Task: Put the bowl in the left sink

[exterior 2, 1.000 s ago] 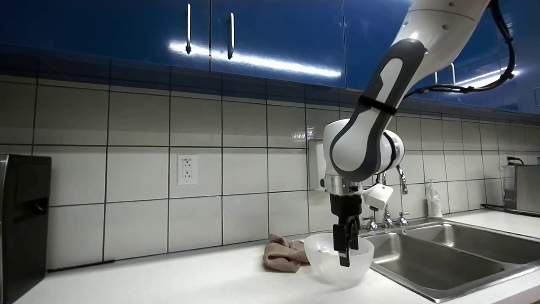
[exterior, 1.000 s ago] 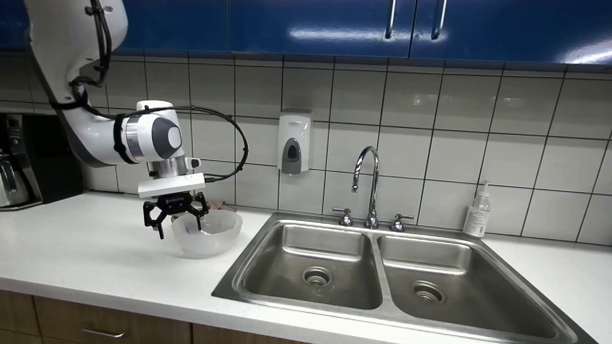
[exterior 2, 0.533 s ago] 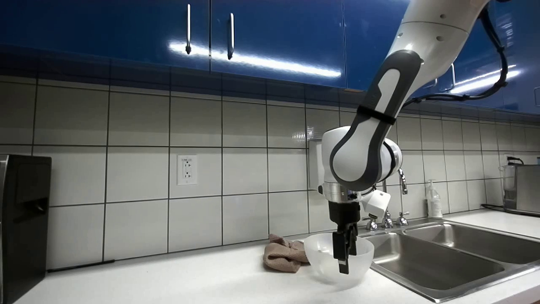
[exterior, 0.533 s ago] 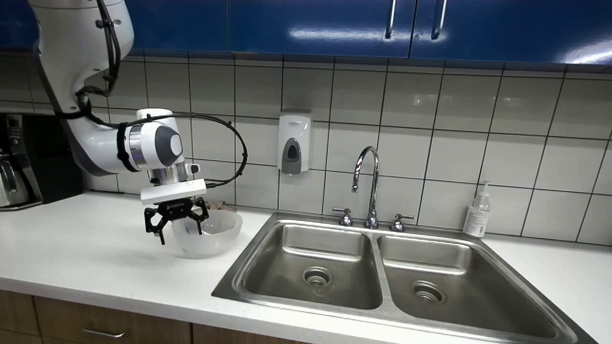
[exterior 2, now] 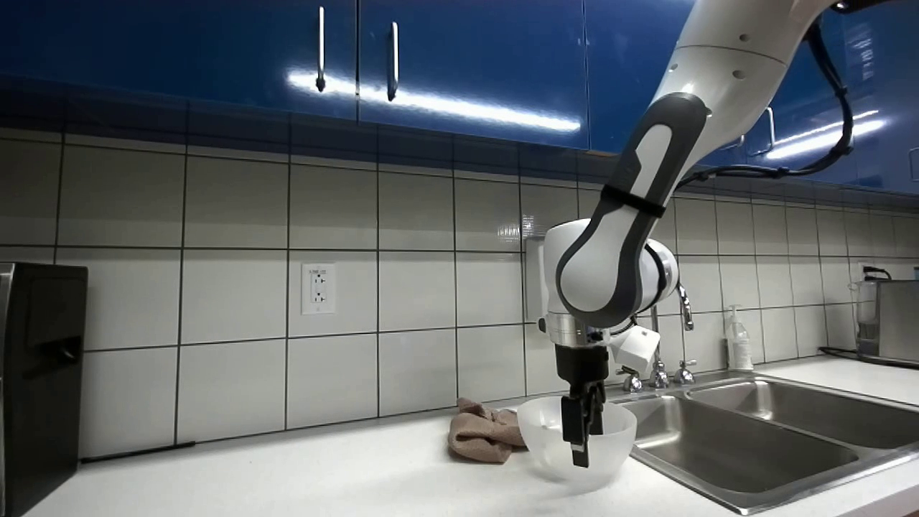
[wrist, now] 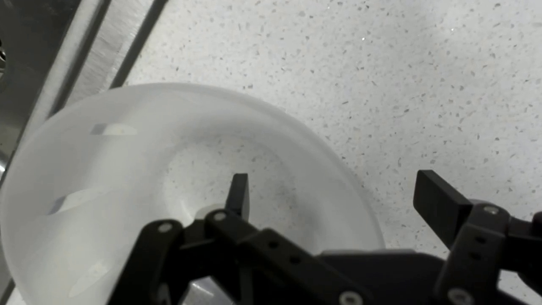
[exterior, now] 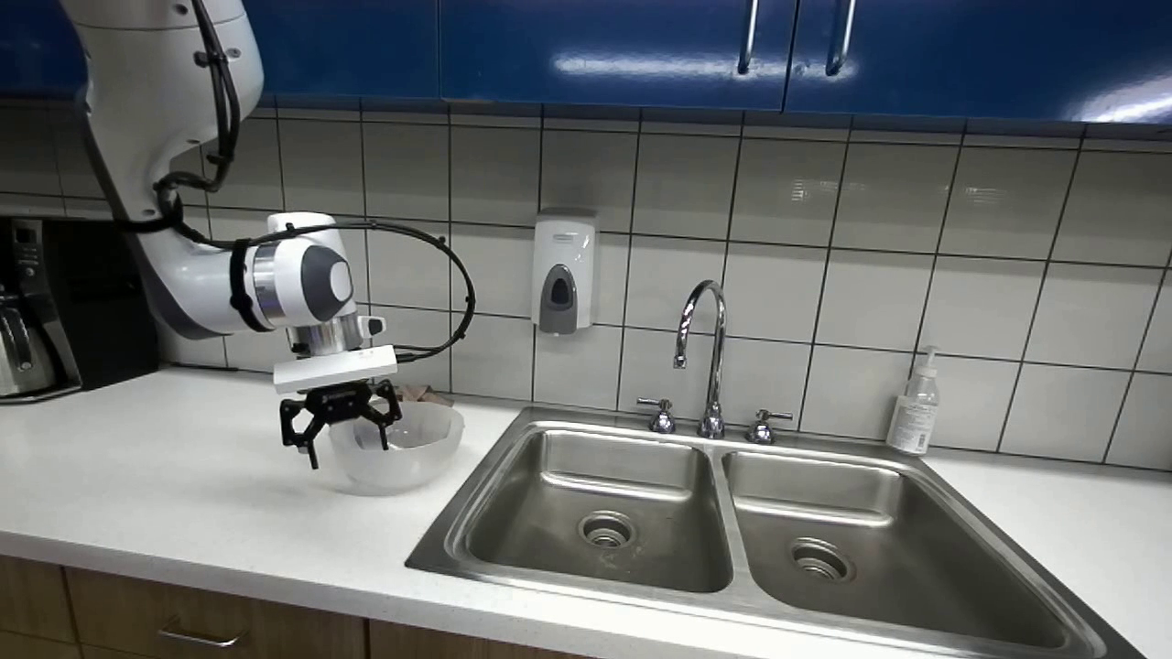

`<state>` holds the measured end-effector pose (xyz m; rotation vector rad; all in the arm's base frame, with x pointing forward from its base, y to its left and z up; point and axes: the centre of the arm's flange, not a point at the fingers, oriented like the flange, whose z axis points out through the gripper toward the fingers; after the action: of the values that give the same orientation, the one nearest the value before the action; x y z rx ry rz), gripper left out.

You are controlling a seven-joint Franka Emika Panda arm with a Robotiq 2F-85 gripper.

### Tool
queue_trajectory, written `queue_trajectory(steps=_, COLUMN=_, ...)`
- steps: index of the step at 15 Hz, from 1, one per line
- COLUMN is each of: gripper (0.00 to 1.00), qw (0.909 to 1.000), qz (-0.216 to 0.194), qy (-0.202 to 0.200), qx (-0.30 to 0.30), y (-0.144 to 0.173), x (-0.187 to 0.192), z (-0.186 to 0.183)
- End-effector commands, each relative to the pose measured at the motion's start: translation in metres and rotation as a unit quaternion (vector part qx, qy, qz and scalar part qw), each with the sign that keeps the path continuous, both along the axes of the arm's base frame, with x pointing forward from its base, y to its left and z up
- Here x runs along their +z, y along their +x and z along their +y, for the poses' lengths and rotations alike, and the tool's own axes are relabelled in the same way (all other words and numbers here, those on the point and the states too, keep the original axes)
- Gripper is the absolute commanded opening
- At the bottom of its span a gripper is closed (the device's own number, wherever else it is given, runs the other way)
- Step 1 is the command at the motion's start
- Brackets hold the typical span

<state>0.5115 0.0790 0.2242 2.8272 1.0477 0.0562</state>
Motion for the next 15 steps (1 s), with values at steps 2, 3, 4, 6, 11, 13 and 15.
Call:
queue_trajectory(steps=2, gripper=1.00, qw=1.0000, qz=0.007, qy=0.002, qx=-0.003, y=0.007, x=0.004, z=0.002)
queue_trajectory(steps=3, gripper=1.00, qw=1.0000, qz=0.006, qy=0.003, qx=-0.003, y=0.008, x=0.005, z=0.002)
queue_trajectory(steps=4, gripper=0.75, qw=1.0000, qz=0.005, qy=0.004, qx=-0.003, y=0.008, x=0.007, z=0.002)
queue_trajectory(steps=6, gripper=0.68, qw=1.0000, qz=0.003, qy=0.005, qx=-0.004, y=0.010, x=0.009, z=0.003)
queue_trajectory(steps=11, gripper=0.27, qw=0.9999, qz=-0.002, qy=0.011, qx=-0.009, y=0.014, x=0.015, z=0.004)
queue_trajectory(steps=13, gripper=0.11, qw=0.9999, qz=-0.004, qy=0.013, qx=-0.010, y=0.015, x=0.016, z=0.005)
queue_trajectory(steps=15, gripper=0.00, qw=0.9998, qz=-0.004, qy=0.013, qx=-0.010, y=0.015, x=0.016, z=0.005)
